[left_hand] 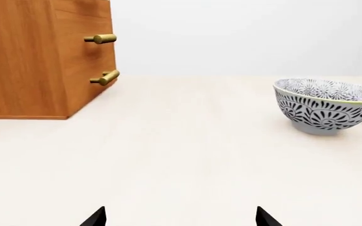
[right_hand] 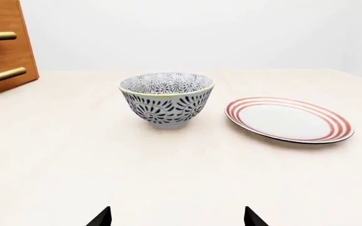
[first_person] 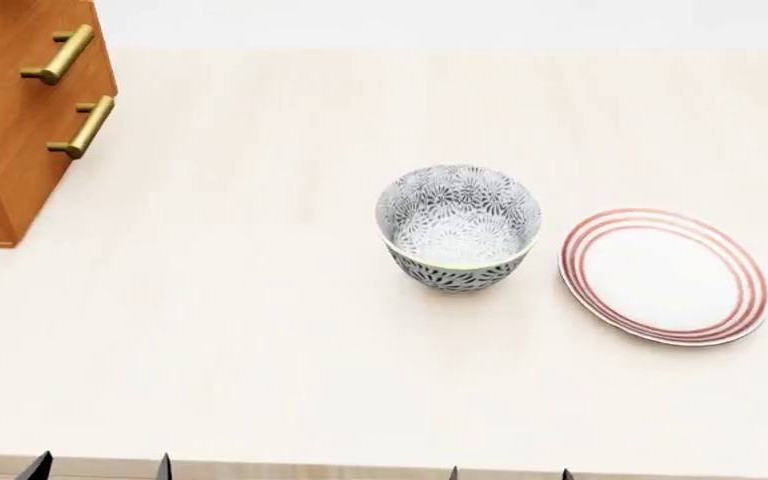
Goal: Put the bowl on top of the cabinet.
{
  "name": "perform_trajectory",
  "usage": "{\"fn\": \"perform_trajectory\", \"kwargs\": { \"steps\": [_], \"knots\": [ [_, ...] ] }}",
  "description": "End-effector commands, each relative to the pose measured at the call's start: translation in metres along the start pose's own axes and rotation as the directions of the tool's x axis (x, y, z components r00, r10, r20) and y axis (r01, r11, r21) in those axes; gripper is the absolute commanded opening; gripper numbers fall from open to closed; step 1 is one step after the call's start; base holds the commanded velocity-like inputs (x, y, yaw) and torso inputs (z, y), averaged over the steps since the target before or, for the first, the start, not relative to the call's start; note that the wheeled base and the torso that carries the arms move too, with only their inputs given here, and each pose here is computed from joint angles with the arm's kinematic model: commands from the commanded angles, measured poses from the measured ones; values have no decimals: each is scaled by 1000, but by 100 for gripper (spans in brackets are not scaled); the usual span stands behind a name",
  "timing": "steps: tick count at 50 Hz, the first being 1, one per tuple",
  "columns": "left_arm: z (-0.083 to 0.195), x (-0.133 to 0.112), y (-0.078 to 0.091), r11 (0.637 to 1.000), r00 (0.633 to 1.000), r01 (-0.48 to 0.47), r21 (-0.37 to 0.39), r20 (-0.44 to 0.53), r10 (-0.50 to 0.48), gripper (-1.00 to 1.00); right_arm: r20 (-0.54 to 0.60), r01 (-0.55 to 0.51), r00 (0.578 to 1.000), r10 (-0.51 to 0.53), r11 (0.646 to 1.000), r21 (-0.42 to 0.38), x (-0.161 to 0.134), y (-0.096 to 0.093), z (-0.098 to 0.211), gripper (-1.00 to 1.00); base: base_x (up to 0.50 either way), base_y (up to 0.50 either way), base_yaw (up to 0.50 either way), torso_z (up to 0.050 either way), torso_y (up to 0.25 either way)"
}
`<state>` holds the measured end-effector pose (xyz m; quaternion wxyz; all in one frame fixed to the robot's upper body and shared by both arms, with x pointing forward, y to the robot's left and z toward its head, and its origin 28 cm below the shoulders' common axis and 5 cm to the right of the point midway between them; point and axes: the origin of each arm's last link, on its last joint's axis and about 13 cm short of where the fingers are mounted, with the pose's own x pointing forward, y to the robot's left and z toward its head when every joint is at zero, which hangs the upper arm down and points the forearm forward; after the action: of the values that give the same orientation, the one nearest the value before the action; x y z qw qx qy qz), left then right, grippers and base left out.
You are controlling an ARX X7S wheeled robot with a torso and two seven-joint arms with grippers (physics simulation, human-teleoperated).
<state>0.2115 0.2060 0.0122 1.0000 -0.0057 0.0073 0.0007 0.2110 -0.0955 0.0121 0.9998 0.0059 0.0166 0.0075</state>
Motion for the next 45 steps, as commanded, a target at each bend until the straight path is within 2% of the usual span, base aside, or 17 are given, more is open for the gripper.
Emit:
{"fn": "perform_trajectory", "kwargs": {
  "steps": [1, 30, 41, 45],
  "knots": [
    [0, 1, 1, 1000, 1000, -3, 0, 0, 3, 100, 18, 3, 1000, -3, 1000, -15, 0, 2, 0, 100, 0, 465, 0, 0, 0],
    [0, 1, 1, 1000, 1000, -1, 4, 3, 1, 100, 17, -8, 1000, 8, 1000, -7, -2, 2, 0, 100, 0, 464, 0, 0, 0],
    [0, 2, -1, 999, 1000, -16, 33, -21, 16, 100, 8, -13, 1000, 13, 1000, -10, -2, 3, 0, 100, 0, 101, 0, 0, 0],
    [0, 2, -1, 1000, 1000, -12, 26, -19, 12, 100, -8, -10, 1000, 10, 1000, 13, -2, 3, 1, 100, 0, 0, 0, 0, 0]
  ]
}}
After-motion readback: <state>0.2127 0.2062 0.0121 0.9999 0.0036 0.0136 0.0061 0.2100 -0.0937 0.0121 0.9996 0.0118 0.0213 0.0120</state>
